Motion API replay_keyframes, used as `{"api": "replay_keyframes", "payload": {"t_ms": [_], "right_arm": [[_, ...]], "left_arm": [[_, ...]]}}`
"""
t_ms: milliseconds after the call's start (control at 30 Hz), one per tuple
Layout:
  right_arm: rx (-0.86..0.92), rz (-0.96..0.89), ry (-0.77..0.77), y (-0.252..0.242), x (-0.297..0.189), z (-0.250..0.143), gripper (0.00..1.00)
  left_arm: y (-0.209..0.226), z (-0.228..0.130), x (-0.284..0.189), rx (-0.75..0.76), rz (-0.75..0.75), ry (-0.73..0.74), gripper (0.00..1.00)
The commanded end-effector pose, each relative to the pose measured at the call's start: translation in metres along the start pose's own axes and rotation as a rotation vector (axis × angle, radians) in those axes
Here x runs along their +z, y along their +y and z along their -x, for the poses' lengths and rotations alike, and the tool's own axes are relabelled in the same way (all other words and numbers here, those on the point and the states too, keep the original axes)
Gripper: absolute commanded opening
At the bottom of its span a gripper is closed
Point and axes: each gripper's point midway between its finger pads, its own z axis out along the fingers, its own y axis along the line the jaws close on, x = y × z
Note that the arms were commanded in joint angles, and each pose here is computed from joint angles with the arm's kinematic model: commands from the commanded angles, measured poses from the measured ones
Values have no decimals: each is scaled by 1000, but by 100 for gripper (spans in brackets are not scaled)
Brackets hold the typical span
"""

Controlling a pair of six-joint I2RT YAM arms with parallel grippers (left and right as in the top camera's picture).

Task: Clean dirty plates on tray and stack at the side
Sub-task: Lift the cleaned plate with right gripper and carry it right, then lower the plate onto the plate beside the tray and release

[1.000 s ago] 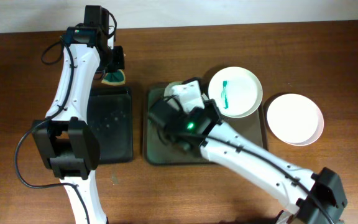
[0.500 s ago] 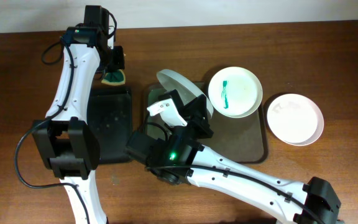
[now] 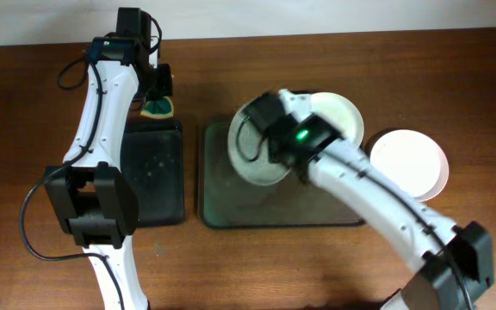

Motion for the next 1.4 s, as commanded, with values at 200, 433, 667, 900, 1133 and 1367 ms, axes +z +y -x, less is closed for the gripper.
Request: {"api": "replay_keyframes", "payload": {"t_ms": [200,433,667,900,1133,1367], "right_arm": [[360,266,102,-137,-24,30,4],[679,-22,156,-299,-27,-18,4],[808,-107,270,-367,-2,-62,4],[772,-78,378,-362,42,-68,4],[718,-45,493,-341,84,-75,4],[687,-38,504,-333,87,-70,33]], "left_arm": [[0,2,-8,-15,-10,-4,0],[0,2,-8,-16,-11,-4,0],[0,2,-8,-16,-11,-5,0],[0,2,-8,-16,-11,-5,0],[0,2,-8,-15,-11,-6,0],[0,2,-8,-15,-11,-5,0]]}}
